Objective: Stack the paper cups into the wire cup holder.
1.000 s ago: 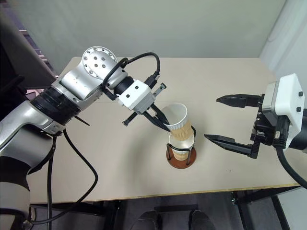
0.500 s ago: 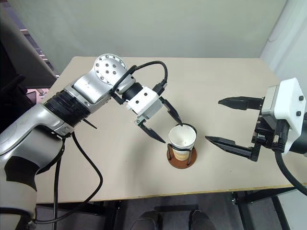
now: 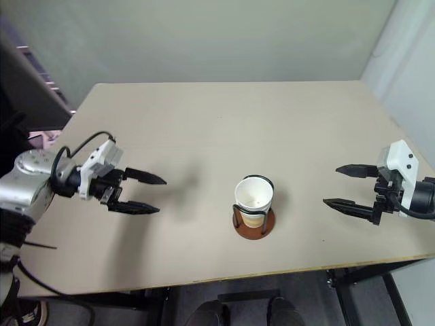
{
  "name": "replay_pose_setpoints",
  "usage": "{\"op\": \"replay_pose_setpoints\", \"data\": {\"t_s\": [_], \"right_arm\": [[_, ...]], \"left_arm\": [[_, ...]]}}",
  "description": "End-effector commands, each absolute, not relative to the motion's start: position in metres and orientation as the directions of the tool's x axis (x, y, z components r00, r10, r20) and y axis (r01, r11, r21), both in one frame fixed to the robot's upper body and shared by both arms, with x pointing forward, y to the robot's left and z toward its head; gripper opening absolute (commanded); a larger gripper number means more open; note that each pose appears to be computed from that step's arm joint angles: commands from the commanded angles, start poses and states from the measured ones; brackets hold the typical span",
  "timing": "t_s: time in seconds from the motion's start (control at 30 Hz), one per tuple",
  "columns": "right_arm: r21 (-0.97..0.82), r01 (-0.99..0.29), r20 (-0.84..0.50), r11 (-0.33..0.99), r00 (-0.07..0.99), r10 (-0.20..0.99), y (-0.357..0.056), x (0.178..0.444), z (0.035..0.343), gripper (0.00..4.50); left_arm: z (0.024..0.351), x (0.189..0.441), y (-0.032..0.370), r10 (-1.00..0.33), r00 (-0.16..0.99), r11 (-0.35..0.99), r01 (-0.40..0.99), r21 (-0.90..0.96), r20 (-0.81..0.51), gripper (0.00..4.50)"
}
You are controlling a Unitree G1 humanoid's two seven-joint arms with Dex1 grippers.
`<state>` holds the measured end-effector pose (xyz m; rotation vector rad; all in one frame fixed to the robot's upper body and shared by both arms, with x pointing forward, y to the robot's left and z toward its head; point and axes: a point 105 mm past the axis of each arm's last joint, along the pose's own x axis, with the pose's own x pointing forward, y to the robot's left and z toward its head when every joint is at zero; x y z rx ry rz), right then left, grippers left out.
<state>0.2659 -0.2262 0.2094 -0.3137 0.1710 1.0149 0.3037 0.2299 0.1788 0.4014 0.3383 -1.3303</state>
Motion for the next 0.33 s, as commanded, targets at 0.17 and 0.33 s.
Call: {"op": "replay_pose_setpoints", "data": {"t_s": [0.17, 0.33], "right_arm": [[-0.165, -0.903, -0.226, 0.396, 0.426, 0.876, -0.208, 0.263, 0.221, 4.50], [-0.157, -0.926, -0.234, 0.343, 0.372, 0.898, -0.191, 0.263, 0.221, 4.50]], "left_arm": [[0.200, 0.294, 0.221, -0.871, 0.299, 0.249, 0.953, 0.175, -0.391, 4.23], [0.199, 0.291, 0.222, -0.864, 0.316, 0.268, 0.948, 0.171, -0.392, 4.23]]}}
